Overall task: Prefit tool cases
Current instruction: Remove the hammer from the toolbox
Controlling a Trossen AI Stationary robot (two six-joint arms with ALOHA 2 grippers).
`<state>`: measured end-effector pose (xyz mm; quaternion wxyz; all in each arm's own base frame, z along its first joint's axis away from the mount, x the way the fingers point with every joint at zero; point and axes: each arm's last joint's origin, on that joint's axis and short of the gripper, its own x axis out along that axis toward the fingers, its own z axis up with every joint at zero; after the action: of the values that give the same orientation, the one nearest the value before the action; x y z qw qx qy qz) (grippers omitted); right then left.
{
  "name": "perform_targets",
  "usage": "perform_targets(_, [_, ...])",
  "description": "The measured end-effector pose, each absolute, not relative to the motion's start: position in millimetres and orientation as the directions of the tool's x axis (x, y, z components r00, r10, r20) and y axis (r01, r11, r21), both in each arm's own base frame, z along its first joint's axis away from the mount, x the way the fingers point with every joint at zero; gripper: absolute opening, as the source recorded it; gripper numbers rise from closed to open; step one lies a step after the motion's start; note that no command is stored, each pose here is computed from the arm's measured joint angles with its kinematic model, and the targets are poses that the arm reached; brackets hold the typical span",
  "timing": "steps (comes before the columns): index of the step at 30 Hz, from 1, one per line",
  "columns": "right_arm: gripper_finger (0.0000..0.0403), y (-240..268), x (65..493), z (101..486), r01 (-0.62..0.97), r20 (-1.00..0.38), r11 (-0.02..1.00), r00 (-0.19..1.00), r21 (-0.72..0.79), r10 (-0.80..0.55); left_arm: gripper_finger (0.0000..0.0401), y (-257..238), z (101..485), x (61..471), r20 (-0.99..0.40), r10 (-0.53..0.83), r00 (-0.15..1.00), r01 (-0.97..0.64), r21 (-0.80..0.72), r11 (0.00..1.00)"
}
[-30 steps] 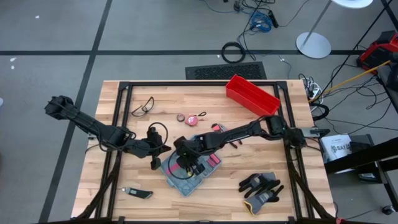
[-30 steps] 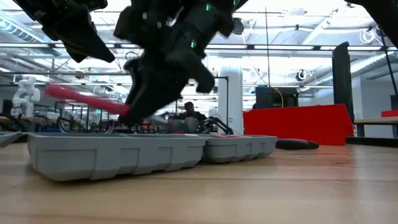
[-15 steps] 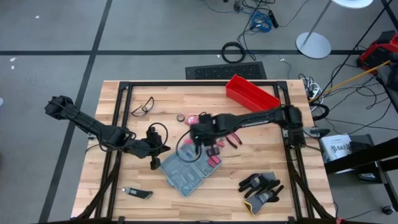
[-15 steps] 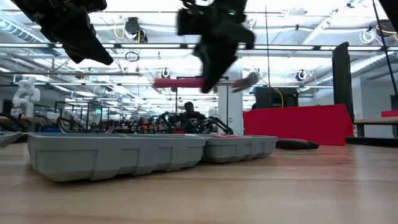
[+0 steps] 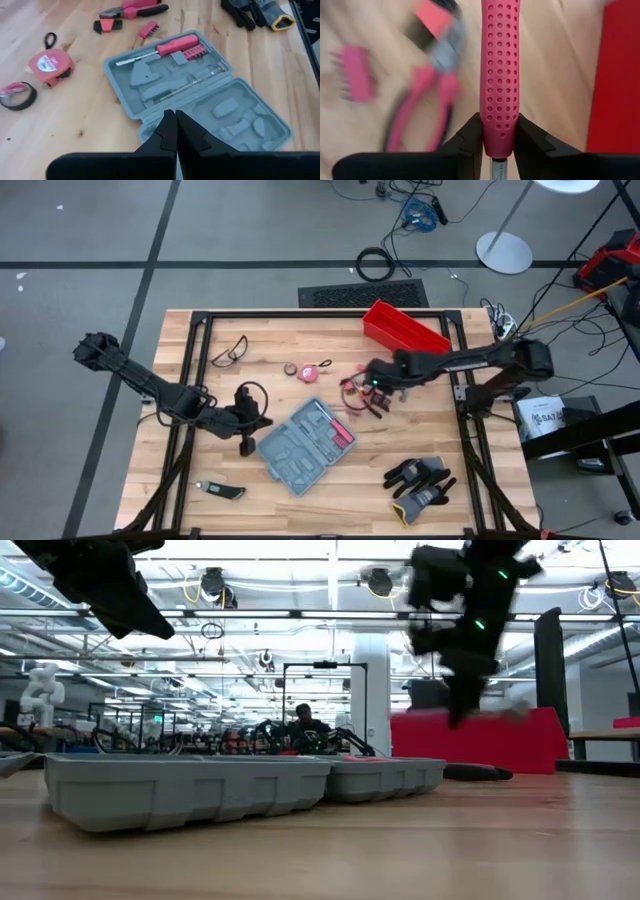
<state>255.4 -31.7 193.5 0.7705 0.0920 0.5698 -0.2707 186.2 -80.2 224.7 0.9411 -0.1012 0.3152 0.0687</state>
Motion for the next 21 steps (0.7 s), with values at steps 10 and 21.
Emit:
perform_targets(10, [0.0073,-22.3,222.6,145.7,0.643,-0.940,0.758,0.178,-0.112,-0.291,0.0001,-78.8,225.6,186.9,-0.587,0.114,0.802,-0.229,-0.125,0.965])
perform_targets(21, [0.0241,-22.1,223.1,147.6,0.698,-0.943,0.712,0.178,-0.082,-0.283,0.0001,-78.9,225.7,187.0,-0.586,0.115,0.802,-0.230,-0.126,0.965])
